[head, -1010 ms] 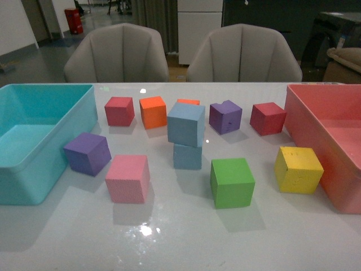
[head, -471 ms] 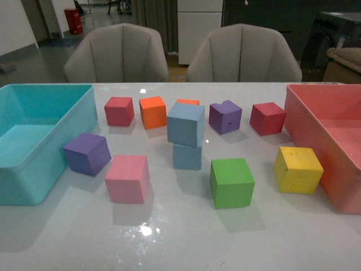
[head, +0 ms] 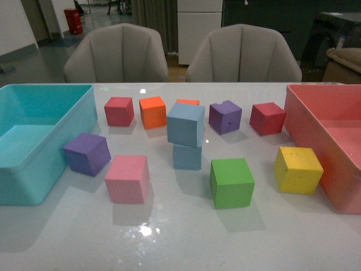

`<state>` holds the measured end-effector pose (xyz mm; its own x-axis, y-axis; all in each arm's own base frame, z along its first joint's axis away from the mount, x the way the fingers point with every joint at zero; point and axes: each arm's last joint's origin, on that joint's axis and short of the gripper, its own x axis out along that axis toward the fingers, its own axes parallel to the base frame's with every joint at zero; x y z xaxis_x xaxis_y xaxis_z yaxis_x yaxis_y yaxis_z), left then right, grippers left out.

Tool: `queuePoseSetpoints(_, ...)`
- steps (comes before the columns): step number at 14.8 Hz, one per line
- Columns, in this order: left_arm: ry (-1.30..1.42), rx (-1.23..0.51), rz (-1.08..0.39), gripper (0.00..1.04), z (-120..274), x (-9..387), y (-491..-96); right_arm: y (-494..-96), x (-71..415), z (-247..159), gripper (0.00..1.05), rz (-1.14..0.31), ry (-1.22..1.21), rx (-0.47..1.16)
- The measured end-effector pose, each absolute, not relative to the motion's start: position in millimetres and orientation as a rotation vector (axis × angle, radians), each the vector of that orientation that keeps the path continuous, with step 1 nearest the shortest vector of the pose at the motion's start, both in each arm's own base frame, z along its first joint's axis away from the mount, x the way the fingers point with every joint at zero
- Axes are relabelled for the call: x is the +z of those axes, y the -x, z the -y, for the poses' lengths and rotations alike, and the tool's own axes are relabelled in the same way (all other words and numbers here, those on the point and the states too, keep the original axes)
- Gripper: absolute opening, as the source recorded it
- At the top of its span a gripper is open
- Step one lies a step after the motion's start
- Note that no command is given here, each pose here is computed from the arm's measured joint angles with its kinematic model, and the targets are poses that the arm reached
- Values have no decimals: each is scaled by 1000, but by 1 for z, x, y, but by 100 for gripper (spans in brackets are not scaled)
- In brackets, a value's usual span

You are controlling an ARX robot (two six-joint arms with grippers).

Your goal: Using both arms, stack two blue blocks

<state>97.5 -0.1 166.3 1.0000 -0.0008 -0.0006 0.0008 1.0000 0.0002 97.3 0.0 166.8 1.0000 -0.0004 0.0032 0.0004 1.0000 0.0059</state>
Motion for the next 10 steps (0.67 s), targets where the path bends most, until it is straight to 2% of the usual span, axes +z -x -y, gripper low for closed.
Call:
queuePoseSetpoints(6, 0, 0, -1, 92, 0, 166, -98, -97, 167, 0, 98, 4, -6, 0)
queuePoseSetpoints(7, -1, -1, -1, 99, 0, 166, -98, -97, 167, 0, 98, 3, -6, 0)
queuePoseSetpoints(10, 0, -1, -1, 98, 0, 166, -98, -97, 167, 0, 98, 3, -6, 0)
